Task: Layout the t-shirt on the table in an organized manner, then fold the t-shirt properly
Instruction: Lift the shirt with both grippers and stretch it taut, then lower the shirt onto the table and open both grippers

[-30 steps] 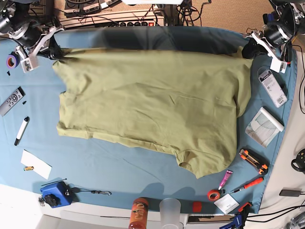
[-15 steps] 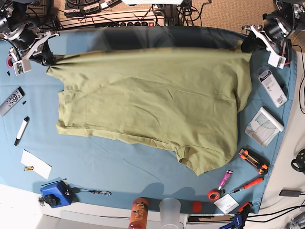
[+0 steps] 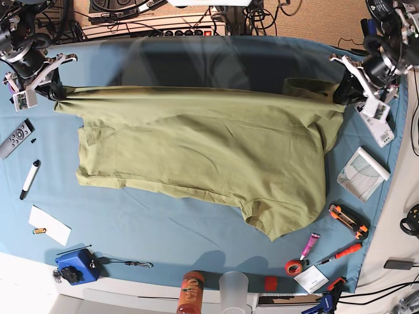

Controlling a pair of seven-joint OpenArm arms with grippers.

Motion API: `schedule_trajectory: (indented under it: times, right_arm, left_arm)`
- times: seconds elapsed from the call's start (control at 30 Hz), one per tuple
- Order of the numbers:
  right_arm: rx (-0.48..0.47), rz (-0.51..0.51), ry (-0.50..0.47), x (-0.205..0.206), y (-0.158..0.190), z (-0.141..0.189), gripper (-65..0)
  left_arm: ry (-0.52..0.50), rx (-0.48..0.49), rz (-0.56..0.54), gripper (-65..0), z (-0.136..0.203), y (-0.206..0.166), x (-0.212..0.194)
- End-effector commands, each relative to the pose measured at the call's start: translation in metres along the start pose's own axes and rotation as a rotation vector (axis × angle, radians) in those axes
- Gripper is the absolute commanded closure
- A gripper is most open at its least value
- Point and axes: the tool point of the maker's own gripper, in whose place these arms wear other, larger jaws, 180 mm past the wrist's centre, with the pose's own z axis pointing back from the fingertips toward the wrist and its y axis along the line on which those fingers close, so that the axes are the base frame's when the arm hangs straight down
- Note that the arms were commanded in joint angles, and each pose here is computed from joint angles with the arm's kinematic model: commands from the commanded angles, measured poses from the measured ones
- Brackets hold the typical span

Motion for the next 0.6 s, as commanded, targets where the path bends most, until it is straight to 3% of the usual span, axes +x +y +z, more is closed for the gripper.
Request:
schedule_trajectory:
  times: [0.0, 0.1, 0.23, 0.4, 0.57]
  right_arm:
    - [-0.009, 0.022, -0.024, 0.009, -0.002, 0.002, 0.0]
    - [0.003, 0.039, -0.004, 0.006, 0.003, -0.003, 0.0]
    - [-0.034, 0.067, -0.024, 0.011, 0.002, -0.011, 0.0]
    - [-0.087, 0.109, -0.025, 0.024, 0.002, -0.027, 0.0]
    - [-0.126, 0.119, -0.050, 0.041, 0.000, -0.048, 0.0]
  left_arm:
    - [-0.013, 0.000, -0.033, 0.0, 0.001, 0.000, 0.008]
    - [-0.005, 0.011, -0.018, 0.0, -0.006, -0.002, 0.010]
    - [-0.131, 0.033, -0.001, 0.0, -0.005, 0.003, 0.034]
    - [-0.114, 0.101, -0.118, 0.0, -0.012, 0.015, 0.047]
    - [-0.093, 0.054, -0.199, 0.0, -0.037, 0.003, 0.055]
